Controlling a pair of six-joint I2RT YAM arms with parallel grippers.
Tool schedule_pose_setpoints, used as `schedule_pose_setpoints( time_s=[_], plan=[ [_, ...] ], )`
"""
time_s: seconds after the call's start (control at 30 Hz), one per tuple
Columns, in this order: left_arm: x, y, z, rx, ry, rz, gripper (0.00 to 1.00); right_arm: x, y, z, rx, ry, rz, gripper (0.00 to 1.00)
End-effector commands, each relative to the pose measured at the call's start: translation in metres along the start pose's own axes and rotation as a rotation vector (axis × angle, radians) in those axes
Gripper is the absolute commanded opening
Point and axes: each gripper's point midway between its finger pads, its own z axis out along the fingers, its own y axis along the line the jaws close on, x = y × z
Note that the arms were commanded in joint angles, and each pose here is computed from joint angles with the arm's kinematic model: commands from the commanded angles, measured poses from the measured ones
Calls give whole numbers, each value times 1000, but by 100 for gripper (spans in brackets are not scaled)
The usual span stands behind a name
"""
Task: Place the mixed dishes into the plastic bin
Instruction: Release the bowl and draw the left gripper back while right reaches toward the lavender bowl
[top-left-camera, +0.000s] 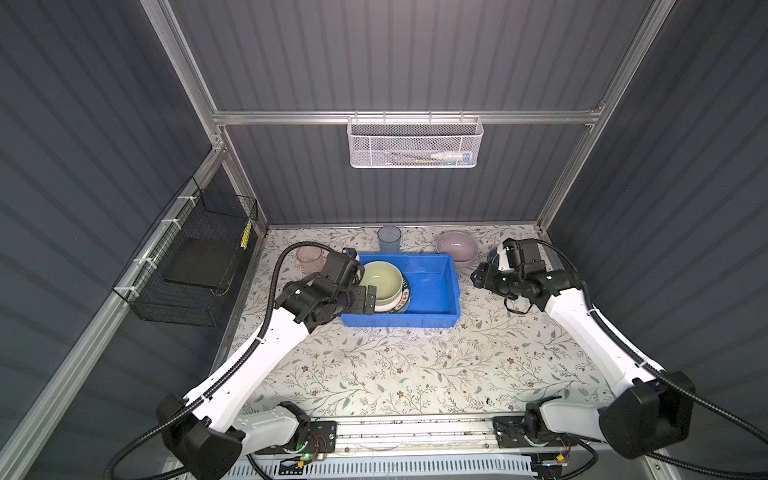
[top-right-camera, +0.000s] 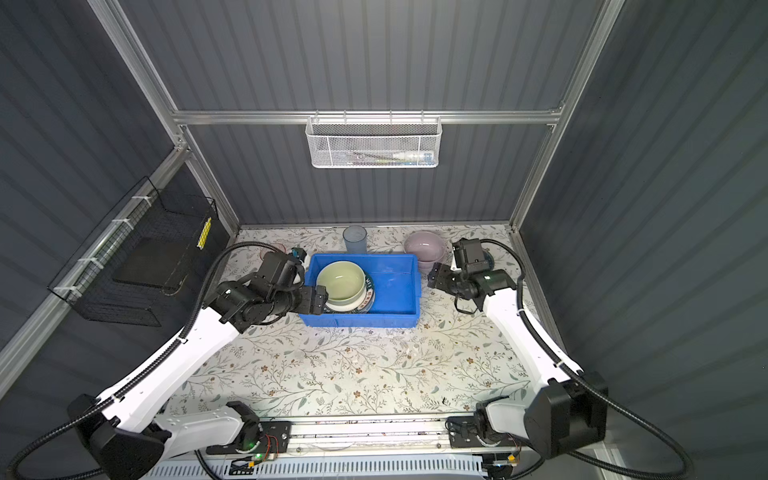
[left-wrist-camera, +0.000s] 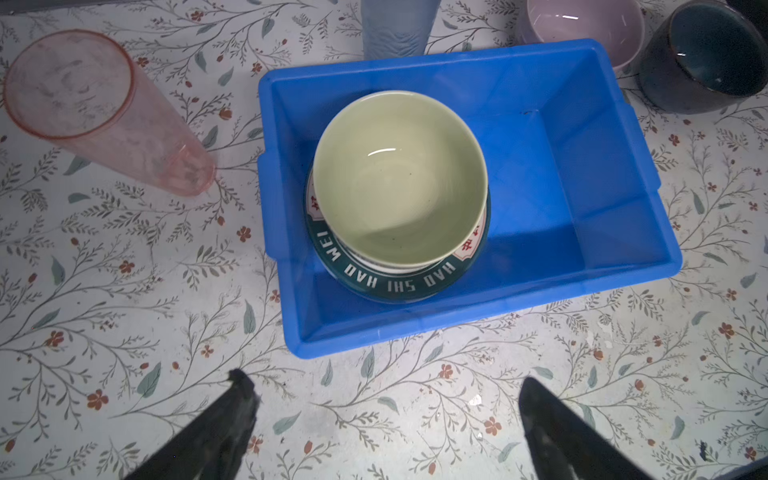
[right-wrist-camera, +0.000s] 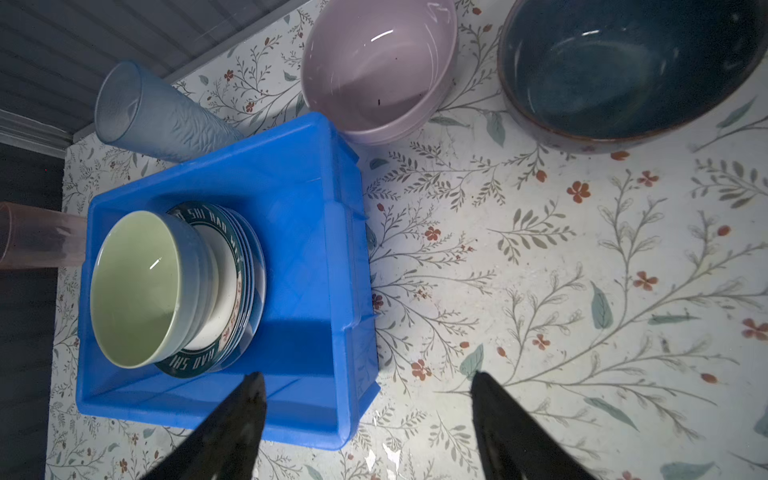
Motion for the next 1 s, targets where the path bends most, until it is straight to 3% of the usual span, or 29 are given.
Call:
schedule_pose_setpoints(
  time_s=[0.0, 0.47, 0.97],
  plan=[
    [12, 14, -1, -40, -11, -66, 100, -19, 1, 6, 10, -19, 35, 78],
    [65, 33, -3, -61, 27, -154, 100, -69, -17, 76, 170, -46, 222, 68],
    [80, 39, -13, -48, 18, -183, 100, -71, -23, 139, 200, -36, 437, 57]
  ],
)
